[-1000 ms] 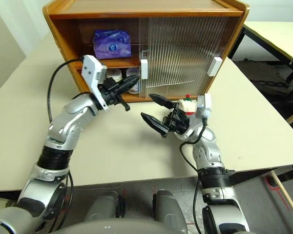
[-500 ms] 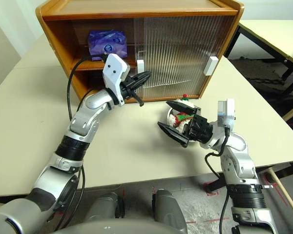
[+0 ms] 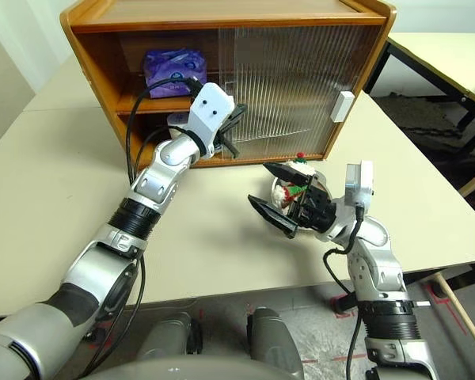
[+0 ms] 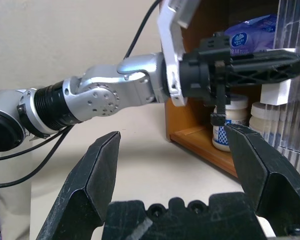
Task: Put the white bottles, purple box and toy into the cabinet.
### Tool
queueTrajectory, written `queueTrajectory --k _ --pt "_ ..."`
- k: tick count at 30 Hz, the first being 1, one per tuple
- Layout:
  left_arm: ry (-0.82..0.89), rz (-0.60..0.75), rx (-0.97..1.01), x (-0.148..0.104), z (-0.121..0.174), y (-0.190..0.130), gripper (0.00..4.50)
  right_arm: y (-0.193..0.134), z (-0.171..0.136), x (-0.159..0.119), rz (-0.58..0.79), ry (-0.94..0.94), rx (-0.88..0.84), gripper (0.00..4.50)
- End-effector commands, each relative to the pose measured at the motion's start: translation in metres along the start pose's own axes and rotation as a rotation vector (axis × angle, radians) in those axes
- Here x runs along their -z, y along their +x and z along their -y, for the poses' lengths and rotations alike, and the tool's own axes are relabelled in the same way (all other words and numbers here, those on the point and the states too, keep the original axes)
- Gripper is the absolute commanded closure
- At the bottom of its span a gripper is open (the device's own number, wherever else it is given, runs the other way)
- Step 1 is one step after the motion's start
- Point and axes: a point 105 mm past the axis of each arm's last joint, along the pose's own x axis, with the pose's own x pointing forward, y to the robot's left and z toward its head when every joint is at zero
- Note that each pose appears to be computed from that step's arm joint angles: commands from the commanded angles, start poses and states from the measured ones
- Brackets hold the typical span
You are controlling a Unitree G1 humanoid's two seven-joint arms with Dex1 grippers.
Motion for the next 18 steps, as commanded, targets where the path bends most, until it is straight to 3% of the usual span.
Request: queueTrajectory --k 1,18 --pt "0.030 -0.040 -0.041 0.006 -0.010 0.002 4.48 0.007 -0.002 -0.006 0.007 -0.019 -0.026 0.00" --pt "0.092 -0.121 -0.192 0.019 -0.046 -0.036 4.48 0.019 -0.002 -0.011 -0.004 -0.024 -0.049 0.00"
